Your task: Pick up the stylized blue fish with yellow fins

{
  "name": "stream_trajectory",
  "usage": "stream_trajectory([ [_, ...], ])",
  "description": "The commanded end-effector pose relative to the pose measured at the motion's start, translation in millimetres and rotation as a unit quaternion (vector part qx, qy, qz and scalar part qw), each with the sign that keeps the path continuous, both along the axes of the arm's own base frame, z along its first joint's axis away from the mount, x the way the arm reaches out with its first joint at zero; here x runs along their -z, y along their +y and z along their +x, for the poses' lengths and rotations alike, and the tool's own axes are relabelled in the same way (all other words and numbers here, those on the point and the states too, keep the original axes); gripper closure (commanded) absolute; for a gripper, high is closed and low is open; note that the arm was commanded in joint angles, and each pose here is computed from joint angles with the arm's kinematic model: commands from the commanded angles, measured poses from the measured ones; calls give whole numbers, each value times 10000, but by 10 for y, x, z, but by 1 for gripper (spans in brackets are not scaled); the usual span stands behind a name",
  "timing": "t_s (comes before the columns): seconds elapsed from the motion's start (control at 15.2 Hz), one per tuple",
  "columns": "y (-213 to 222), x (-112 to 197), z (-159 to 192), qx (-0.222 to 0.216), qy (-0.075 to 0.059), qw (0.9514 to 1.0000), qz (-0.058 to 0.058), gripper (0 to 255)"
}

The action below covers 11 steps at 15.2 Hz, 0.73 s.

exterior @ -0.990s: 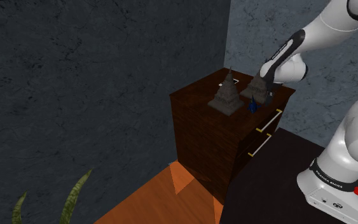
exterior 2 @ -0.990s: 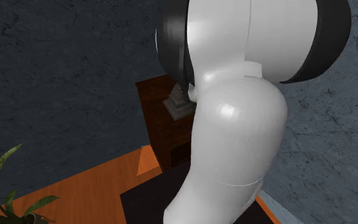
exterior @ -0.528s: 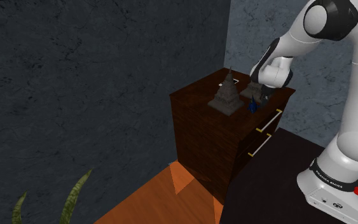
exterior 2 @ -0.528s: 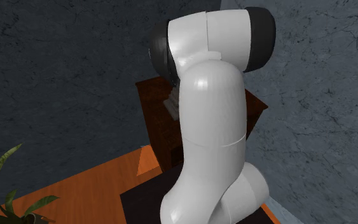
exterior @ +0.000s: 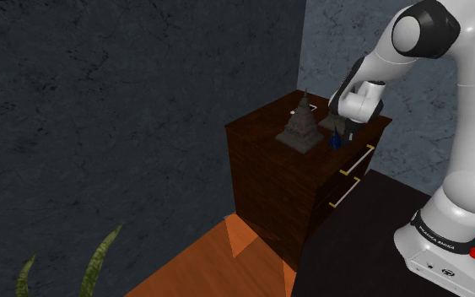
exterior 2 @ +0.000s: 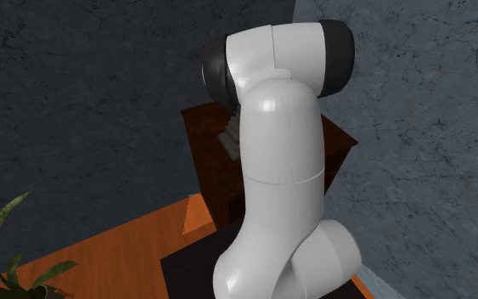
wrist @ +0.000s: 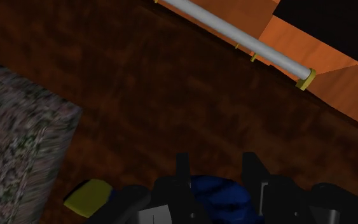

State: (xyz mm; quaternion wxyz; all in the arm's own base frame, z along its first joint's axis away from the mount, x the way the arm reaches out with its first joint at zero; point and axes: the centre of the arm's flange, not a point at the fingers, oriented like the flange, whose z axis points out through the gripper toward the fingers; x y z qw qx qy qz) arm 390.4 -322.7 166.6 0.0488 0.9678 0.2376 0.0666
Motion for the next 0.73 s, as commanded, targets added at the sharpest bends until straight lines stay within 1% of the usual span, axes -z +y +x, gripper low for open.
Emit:
stream_trajectory([
  [0.0, 0, 6, 1, 0, -1, 10000, 0, 255],
  [0.46, -2, 0, -1, 0, -1, 10000, 0, 255],
  [0.66, -2, -158, -1, 0, -1, 10000, 0, 255],
])
